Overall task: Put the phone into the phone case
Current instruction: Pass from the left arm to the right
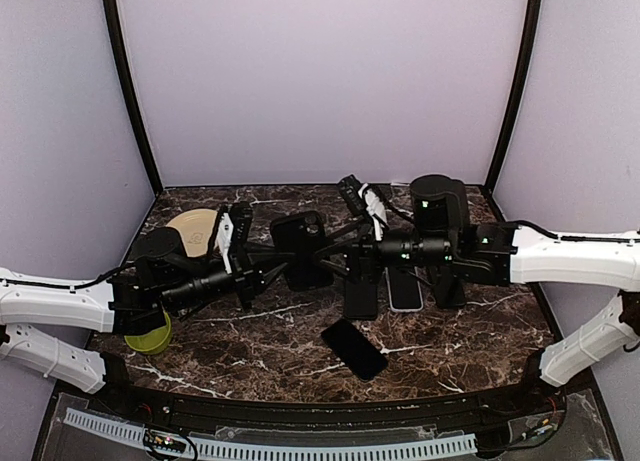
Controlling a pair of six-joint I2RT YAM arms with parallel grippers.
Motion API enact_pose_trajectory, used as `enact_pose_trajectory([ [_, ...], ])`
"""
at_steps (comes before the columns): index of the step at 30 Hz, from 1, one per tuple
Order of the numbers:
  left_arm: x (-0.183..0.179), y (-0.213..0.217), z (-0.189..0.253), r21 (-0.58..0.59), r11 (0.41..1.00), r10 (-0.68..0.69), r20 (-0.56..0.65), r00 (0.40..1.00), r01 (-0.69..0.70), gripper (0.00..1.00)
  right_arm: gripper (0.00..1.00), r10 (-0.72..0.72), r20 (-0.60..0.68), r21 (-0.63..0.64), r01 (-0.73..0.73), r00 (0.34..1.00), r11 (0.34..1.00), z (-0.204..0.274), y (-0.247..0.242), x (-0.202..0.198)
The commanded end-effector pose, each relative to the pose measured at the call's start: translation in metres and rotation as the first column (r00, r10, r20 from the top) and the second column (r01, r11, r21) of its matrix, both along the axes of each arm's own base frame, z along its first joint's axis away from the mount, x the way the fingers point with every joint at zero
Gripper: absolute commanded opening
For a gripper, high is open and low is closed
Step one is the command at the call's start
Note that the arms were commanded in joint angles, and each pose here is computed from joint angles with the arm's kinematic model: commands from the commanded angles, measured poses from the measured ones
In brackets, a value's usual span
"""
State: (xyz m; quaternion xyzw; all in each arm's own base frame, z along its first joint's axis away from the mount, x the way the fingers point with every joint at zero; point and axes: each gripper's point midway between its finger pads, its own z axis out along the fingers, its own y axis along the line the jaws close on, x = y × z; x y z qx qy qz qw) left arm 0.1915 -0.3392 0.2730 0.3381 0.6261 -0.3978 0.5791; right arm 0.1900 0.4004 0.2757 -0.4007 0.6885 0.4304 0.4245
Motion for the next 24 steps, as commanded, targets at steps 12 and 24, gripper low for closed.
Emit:
enact_pose_trajectory([
  [12,-0.02,-0.006,0.019,-0.073,0.989,-0.125,0.014,0.992,0.125,0.07,0.0,0.066,-0.064,0.051,-0.063,0.996,0.997,0.015,0.007,-0.004],
  [24,0.054,0.059,0.023,-0.005,0.901,0.433,0.084,0.897,-0.434,0.72,0.0,0.066,-0.306,-0.118,-0.106,0.95,0.987,-0.042,0.014,-0.012],
])
